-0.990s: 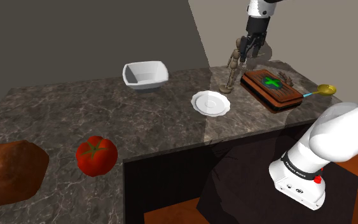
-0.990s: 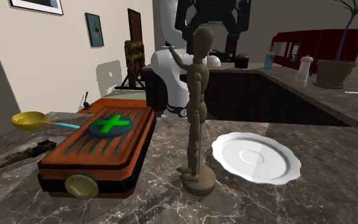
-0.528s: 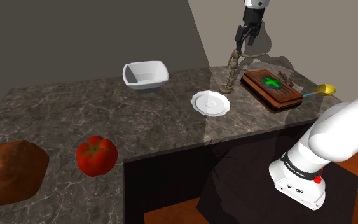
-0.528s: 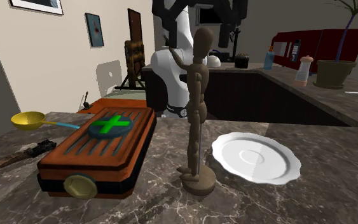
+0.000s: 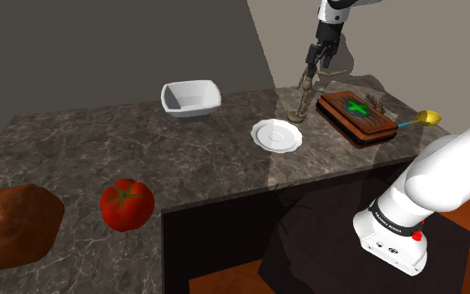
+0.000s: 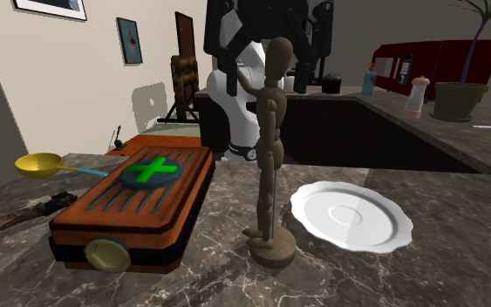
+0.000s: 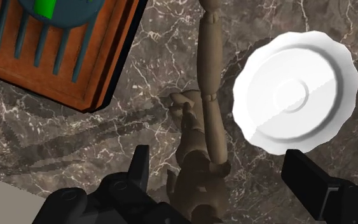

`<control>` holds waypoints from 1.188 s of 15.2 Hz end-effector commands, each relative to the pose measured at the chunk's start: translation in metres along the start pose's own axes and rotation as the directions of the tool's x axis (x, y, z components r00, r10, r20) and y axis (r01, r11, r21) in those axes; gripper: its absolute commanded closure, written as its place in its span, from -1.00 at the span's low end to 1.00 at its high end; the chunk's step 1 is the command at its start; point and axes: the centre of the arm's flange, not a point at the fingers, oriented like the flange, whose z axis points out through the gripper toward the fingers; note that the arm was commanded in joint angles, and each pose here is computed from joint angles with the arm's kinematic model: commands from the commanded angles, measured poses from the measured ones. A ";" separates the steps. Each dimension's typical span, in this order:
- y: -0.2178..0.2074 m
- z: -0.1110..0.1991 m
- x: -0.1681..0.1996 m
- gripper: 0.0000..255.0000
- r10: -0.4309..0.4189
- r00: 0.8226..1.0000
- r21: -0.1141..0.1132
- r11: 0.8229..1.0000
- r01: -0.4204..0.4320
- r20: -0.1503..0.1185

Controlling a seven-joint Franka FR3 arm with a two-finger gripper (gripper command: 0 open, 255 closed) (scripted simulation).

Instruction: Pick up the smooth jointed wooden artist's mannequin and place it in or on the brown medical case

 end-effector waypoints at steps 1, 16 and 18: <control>-0.001 0.003 0.000 -1.00 0.000 1.000 0.000 1.000 0.000 -0.001; -0.001 0.003 0.000 1.00 0.000 1.000 0.000 1.000 0.000 -0.001; -0.001 -0.002 0.000 1.00 0.000 1.000 0.000 1.000 0.000 -0.001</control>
